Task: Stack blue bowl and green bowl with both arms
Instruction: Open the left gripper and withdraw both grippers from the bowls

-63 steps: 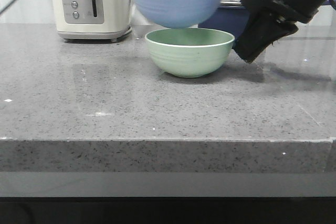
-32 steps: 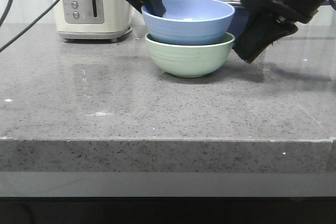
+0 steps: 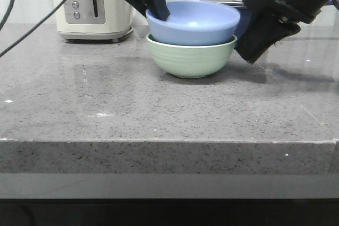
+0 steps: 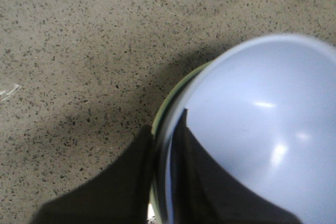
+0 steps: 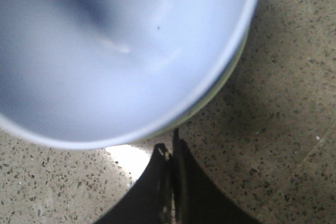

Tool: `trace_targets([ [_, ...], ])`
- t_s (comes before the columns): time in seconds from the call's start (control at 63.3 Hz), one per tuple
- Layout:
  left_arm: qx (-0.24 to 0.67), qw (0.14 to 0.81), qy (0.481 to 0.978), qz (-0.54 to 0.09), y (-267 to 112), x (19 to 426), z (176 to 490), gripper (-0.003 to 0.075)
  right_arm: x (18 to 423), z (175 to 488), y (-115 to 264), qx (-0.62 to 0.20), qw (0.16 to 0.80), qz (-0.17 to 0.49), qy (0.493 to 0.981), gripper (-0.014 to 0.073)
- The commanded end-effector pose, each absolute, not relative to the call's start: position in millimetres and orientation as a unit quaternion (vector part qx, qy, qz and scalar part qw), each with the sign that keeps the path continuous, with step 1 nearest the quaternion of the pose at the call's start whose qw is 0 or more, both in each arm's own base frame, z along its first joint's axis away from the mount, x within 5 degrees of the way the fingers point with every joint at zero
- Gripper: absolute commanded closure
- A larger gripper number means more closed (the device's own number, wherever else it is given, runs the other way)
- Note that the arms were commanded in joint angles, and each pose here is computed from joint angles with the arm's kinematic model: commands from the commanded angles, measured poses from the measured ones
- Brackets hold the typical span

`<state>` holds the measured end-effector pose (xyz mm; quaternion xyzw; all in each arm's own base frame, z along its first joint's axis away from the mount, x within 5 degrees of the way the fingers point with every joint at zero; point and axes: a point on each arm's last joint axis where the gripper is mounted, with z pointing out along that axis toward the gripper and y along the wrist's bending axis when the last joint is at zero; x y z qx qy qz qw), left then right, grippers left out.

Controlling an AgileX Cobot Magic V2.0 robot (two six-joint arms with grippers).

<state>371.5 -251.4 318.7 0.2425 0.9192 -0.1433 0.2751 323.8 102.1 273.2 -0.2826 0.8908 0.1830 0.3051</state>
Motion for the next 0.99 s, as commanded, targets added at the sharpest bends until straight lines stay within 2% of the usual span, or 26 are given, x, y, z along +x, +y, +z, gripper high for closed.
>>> trace_targets([
  [0.0, 0.237, 0.337, 0.894, -0.174, -251.3, 364.2, 357.0, 0.0489, 322.6, 294.4, 101.5, -0.275, 0.346, 0.186, 0.878, 0.0658],
  [0.095, 0.234, 0.338, 0.893, -0.182, -252.5, 364.1, 357.7, 0.0368, 322.6, 294.4, 101.5, -0.275, 0.346, 0.186, 0.878, 0.0658],
  [0.174, 0.233, 0.339, 0.892, -0.186, -253.0, 364.1, 358.1, 0.0325, 322.6, 294.4, 101.5, -0.275, 0.346, 0.186, 0.878, 0.0658],
  [0.332, 0.234, 0.350, 0.887, -0.190, -248.8, 357.5, 373.0, 0.0335, 322.6, 294.4, 101.5, -0.275, 0.346, 0.186, 0.878, 0.0658],
  [0.426, 0.238, 0.374, 0.876, -0.192, -240.6, 347.2, 394.9, 0.0335, 322.7, 294.4, 101.4, -0.274, 0.346, 0.186, 0.878, 0.0658],
  [0.6, 0.252, 0.410, 0.862, -0.157, -212.8, 315.6, 439.7, 0.0335, 322.7, 294.4, 101.4, -0.274, 0.346, 0.186, 0.878, 0.0658],
  [0.711, 0.252, 0.432, 0.854, -0.147, -196.6, 295.3, 455.6, 0.0335, 322.7, 294.4, 101.4, -0.274, 0.346, 0.186, 0.878, 0.0658],
  [0.805, 0.252, 0.431, 0.854, -0.147, -184.8, 277.2, 458.1, 0.0335, 322.7, 294.4, 101.4, -0.274, 0.346, 0.186, 0.878, 0.0658],
  [0.979, 0.251, 0.435, 0.856, -0.125, -159.4, 246.8, 444.7, 0.0335, 322.7, 294.4, 101.4, -0.274, 0.346, 0.186, 0.878, 0.0658],
])
